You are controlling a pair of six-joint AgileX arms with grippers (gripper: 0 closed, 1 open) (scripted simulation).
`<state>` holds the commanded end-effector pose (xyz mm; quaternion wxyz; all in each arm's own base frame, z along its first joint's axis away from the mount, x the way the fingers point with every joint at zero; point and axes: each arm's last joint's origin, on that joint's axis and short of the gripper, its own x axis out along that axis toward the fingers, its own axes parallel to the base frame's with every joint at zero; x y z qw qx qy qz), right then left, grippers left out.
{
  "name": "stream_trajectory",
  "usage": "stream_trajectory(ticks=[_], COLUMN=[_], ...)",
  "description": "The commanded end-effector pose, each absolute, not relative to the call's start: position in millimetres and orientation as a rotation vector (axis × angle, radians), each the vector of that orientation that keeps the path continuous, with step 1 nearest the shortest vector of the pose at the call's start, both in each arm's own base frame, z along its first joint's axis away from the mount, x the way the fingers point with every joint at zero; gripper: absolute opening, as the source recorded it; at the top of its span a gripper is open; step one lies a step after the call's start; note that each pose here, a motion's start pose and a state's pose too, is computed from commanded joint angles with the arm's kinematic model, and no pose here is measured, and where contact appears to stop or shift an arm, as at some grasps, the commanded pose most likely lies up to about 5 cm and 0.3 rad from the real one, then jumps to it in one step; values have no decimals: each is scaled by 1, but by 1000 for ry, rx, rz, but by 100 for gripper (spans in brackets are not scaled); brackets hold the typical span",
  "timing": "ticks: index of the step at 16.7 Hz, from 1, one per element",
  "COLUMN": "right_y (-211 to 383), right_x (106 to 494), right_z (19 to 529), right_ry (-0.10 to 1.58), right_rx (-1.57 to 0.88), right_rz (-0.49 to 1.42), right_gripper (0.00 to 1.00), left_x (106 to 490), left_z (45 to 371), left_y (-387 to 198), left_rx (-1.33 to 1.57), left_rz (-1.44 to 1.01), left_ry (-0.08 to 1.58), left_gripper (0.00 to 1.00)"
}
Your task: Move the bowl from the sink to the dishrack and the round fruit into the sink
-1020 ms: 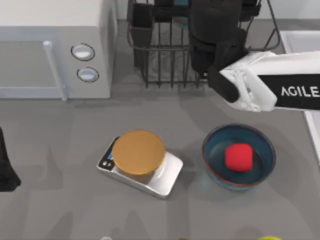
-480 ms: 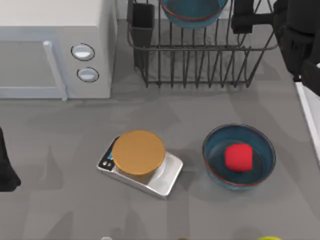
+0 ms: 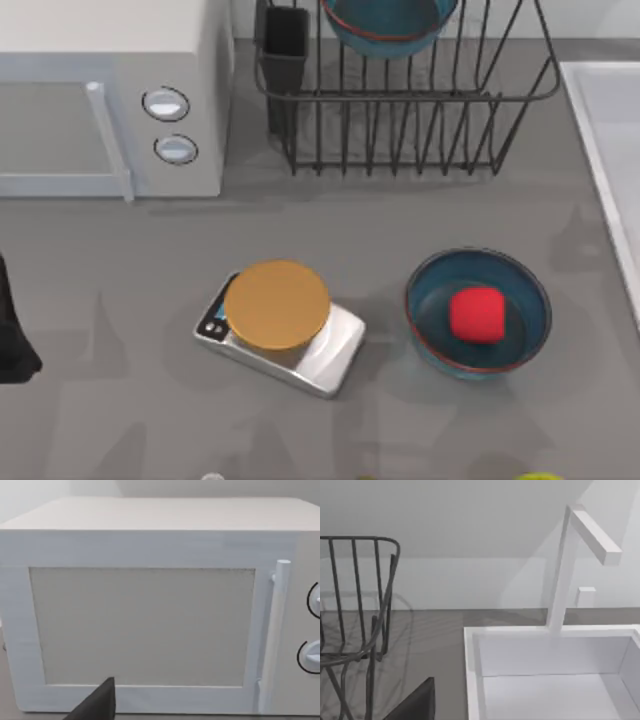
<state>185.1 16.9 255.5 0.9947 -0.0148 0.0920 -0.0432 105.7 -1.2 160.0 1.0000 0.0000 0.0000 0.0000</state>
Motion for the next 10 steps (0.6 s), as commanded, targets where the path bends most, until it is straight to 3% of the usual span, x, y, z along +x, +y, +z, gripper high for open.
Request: stream_trajectory(ticks=[4,10], right_y=[2,-1], right_x=[128,106], right_z=[215,164], right_ry=[103,14], right_rx=[-5,0], right_rz=[-60,-7], right_gripper=[100,100], left_x=[106,106], left_z=[160,160], left_y=[-1,-1], left_rx=[0,0], left_rz=[0,0], left_ry=[0,0], left_gripper=[100,100])
